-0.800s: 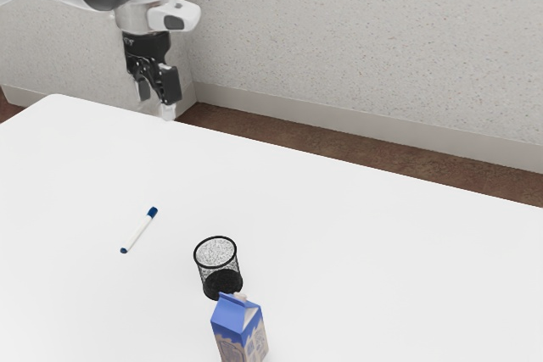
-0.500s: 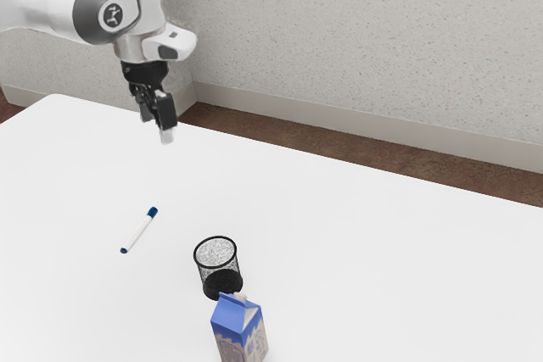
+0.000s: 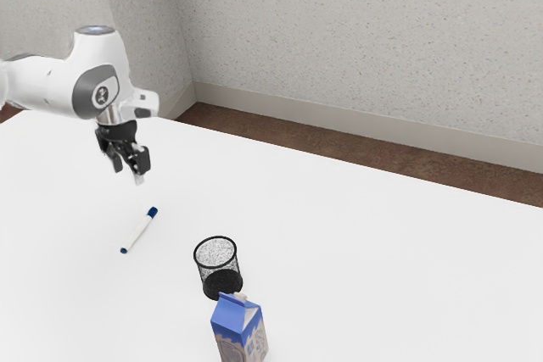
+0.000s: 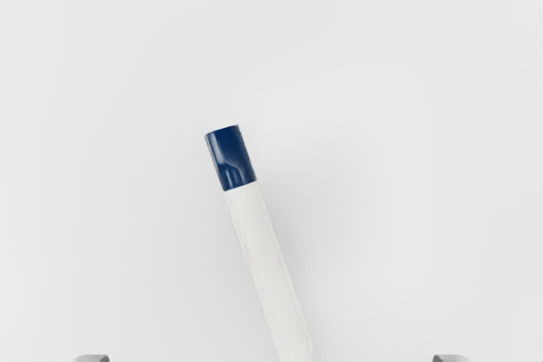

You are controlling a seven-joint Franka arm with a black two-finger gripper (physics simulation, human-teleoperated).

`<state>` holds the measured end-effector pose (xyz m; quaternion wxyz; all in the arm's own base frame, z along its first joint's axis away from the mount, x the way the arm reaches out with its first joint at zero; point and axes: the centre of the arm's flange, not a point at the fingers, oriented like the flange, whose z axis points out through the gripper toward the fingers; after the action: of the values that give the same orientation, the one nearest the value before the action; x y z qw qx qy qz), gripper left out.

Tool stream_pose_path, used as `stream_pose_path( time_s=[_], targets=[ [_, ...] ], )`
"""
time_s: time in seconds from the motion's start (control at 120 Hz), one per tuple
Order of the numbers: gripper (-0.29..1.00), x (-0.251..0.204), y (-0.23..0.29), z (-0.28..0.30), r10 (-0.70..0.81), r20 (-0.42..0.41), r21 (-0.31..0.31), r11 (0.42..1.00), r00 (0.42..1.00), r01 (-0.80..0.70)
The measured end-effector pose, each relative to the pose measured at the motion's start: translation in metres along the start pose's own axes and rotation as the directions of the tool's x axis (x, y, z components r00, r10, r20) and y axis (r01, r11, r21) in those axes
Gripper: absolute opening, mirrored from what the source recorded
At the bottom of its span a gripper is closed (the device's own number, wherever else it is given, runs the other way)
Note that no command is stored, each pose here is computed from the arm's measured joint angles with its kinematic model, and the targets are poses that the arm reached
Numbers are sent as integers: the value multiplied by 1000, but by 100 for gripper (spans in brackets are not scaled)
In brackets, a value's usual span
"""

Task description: Put the marker into the pen holder.

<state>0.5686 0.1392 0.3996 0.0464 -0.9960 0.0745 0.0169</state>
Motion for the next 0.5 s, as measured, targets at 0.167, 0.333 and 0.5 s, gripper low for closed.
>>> stream_pose_path(
  time_s=[0.167,0.333,0.5],
  targets=[
    [29,5,-15,38,-76,4,-35,996,997,76],
    [22,26,-20,76,-175,-6,-117,978,985,173],
    [20,36,-28,117,-230,23,-142,963,973,231]
  ],
)
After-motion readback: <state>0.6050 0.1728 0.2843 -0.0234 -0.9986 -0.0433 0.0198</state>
